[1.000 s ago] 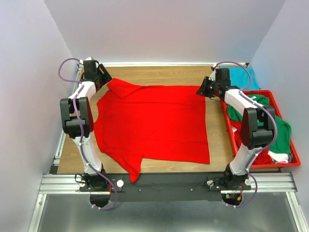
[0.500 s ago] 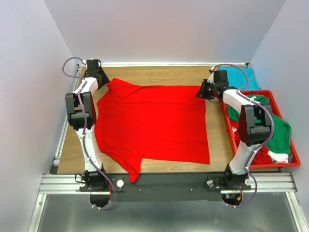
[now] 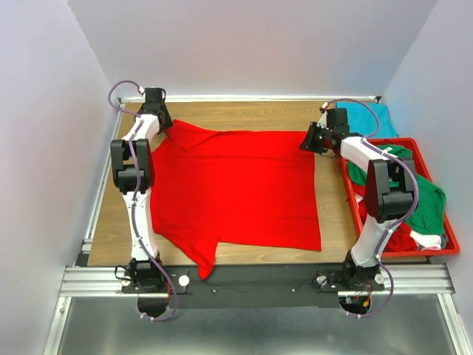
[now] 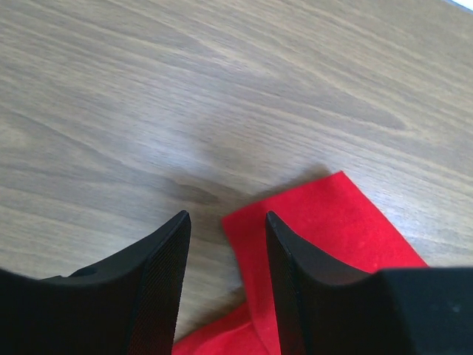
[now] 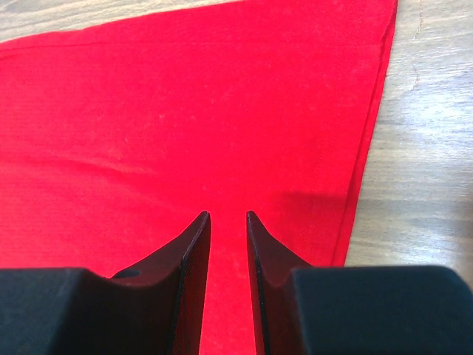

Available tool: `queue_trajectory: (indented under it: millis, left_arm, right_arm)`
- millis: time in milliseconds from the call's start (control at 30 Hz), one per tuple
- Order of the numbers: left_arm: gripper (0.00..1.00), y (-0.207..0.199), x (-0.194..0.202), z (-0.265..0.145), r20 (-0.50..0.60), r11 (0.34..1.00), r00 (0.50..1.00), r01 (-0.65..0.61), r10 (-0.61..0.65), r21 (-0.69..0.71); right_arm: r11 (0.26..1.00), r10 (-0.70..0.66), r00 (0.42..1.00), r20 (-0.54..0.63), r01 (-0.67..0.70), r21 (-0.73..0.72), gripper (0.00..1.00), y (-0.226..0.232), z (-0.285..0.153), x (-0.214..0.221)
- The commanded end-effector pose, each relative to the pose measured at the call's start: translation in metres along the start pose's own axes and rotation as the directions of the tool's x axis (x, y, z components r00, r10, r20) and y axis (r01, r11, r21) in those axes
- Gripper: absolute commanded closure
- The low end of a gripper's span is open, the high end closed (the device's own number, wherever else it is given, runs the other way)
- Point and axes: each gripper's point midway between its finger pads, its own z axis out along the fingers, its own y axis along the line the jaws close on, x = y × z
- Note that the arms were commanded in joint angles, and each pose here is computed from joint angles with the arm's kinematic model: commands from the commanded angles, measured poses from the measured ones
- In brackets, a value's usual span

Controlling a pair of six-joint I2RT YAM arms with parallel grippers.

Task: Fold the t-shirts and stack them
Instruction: Fold the tshirt

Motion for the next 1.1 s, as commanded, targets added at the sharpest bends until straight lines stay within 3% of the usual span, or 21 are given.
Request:
queue_trajectory:
  millis: [0,567,600,933,1067]
  left_arm:
    - [0.47,0.003,0.008,0.002,-0.022,0.997,0.998,-0.060,0.059,-0.051]
    - [0.52,0.014,0.034,0.007,-0.133,0.966,0.971,-0.217,0.198,-0.143]
    - [0.53,0.000,0.040,0.005,-0.139,0.961,0.963,-0.248,0.230,-0.124]
    - [0.90,0.002,0.050,0.003,-0.176,0.942,0.947,-0.296,0.268,-0.159]
    - [0.91,0.004,0.050,0.003,-0.172,0.943,0.949,-0.293,0.265,-0.161]
  right_arm:
    - [1.000,-0.011,1.000,-0.022,0.011,0.003,0.67,-0.001,0.005,0.006]
    - [1.000,-0.011,1.000,-0.013,0.011,0.006,0.67,0.000,0.002,0.004]
    - [1.000,-0.010,1.000,-0.011,0.010,0.005,0.67,0.001,0.001,0.003]
    - [1.000,-0.008,1.000,-0.003,0.008,0.004,0.67,0.001,-0.001,0.001]
    - [1.000,-0.012,1.000,-0.002,0.012,0.002,0.67,0.002,-0.001,-0.001]
